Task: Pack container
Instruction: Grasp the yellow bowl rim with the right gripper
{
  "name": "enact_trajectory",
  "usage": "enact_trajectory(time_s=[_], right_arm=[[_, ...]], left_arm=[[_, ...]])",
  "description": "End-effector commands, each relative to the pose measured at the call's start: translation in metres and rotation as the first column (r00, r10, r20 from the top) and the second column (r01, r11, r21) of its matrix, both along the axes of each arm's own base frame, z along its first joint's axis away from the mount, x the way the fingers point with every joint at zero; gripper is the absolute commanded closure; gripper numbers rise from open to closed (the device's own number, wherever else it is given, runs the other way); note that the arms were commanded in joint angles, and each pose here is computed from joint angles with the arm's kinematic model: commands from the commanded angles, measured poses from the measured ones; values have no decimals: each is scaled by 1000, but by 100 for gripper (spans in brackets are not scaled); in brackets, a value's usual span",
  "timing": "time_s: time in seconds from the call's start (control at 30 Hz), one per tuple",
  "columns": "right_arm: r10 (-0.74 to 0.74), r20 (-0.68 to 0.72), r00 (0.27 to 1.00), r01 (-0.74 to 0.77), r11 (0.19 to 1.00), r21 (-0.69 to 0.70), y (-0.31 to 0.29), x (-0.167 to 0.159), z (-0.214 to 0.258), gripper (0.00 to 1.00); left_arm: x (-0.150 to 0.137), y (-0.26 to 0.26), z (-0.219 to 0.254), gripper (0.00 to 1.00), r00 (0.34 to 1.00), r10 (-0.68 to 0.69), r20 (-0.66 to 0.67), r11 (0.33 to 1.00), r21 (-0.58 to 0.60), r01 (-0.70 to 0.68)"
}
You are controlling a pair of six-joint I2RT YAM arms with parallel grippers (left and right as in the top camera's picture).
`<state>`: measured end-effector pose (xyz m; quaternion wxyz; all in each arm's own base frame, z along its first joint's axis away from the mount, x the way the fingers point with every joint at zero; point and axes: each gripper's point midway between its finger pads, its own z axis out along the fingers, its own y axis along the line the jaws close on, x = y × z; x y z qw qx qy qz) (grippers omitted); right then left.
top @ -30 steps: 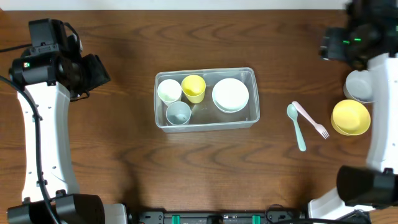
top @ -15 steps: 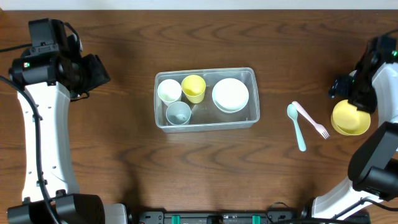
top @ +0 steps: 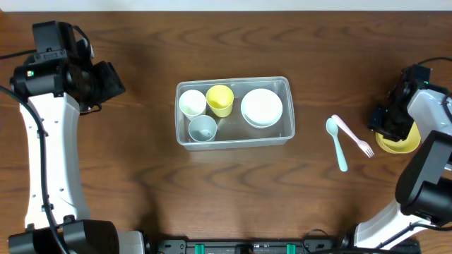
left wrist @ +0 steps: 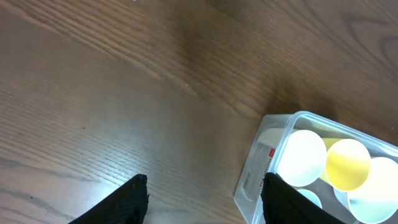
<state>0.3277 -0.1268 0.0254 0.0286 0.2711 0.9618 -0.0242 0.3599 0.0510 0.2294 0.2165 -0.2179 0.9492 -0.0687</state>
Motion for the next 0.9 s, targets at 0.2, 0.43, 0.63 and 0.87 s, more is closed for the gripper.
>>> enact_trajectory(time_s=[0.2, 0.43, 0.63, 0.87], right_arm=[[-3, -2, 1000, 3, 1000, 1, 0, 0, -3, 97], [1, 15, 1000, -1, 1000, 30, 6, 4, -2, 99], [99, 112, 989, -108, 991, 81, 35, 32, 35, 99], [472, 309, 825, -480, 876, -57, 123, 77, 149, 99]], left_arm=[[-1, 0, -6, 41, 1000, 8, -22, 1000, -9, -8], [-1, 0, -6, 41, 1000, 8, -22, 1000, -9, -8], [-1, 0, -6, 41, 1000, 8, -22, 1000, -9, -8], [-2, 0, -6, 40, 1000, 8, -25, 1000, -10, -8]])
